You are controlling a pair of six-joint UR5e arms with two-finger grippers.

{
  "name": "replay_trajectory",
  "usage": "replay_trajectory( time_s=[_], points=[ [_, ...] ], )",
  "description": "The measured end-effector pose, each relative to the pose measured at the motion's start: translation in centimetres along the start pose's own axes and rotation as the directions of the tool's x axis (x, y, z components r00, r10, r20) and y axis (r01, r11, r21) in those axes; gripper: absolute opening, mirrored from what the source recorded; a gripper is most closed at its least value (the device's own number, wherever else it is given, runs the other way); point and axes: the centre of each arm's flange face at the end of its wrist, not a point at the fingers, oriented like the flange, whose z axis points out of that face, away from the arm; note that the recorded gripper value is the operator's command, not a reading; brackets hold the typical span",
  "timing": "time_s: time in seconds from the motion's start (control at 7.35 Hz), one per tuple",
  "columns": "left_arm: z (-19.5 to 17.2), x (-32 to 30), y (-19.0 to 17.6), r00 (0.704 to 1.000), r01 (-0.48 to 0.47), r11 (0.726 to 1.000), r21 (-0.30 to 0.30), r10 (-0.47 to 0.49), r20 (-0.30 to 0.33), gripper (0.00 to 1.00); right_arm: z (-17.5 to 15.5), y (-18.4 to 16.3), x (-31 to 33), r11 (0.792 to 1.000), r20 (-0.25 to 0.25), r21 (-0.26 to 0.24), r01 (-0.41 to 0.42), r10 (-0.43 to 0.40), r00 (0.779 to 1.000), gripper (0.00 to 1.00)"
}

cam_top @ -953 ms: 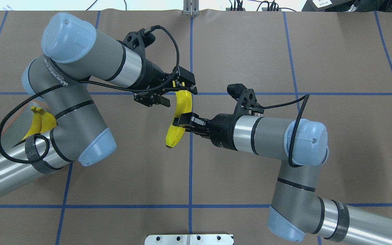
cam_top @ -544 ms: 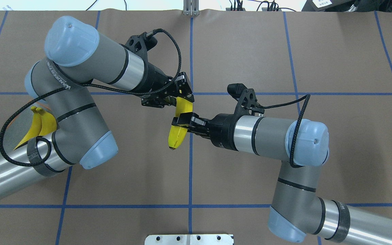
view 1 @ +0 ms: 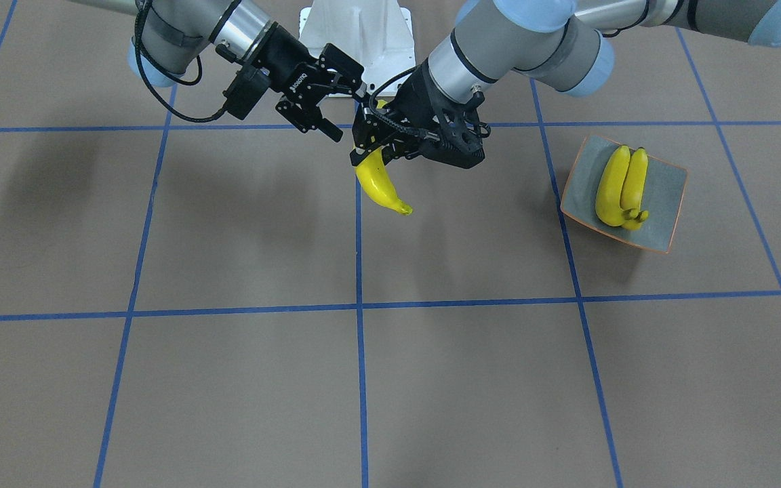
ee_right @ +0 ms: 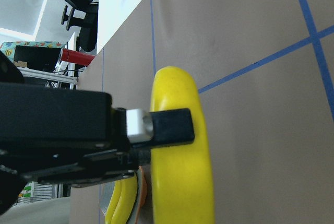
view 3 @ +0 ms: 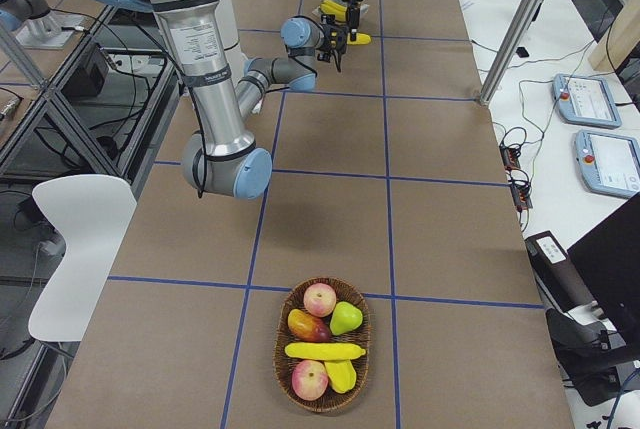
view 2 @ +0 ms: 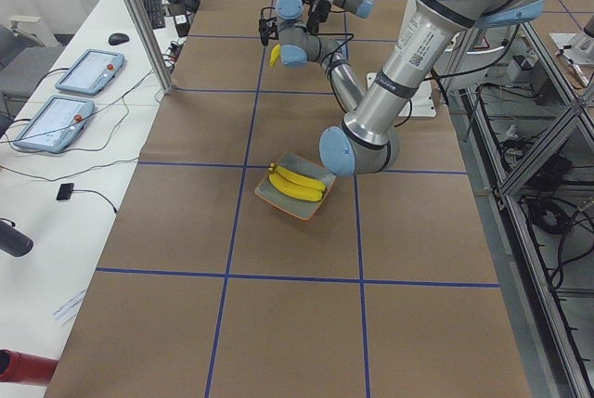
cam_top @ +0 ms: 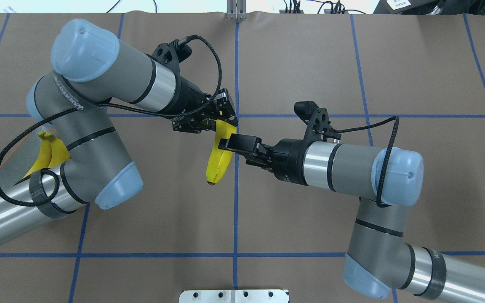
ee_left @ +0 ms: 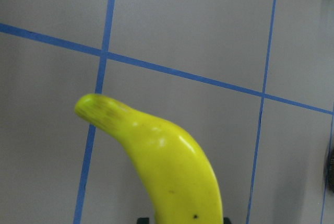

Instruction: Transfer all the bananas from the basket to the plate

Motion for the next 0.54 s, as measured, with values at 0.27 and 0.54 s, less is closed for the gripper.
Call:
replay_trajectory(
  time_s=[0.27,0.54],
  points=[
    [-4.2,-4.1,-3.7,0.999,-0.032,0.999,0.007,0.032,0.031,0.00,-2.3,-1.6,2.8,0.999,-0.041,0.032,0.001,0.000,0.999,1.00],
    [-9.1,-11.0,-6.9,0.988,-0.128,0.992,0.020,0.126,0.090,0.00,-3.3,-3.1,5.1,0.998,-0.085,0.068,0.002,0.004,0.996,1.00]
  ],
)
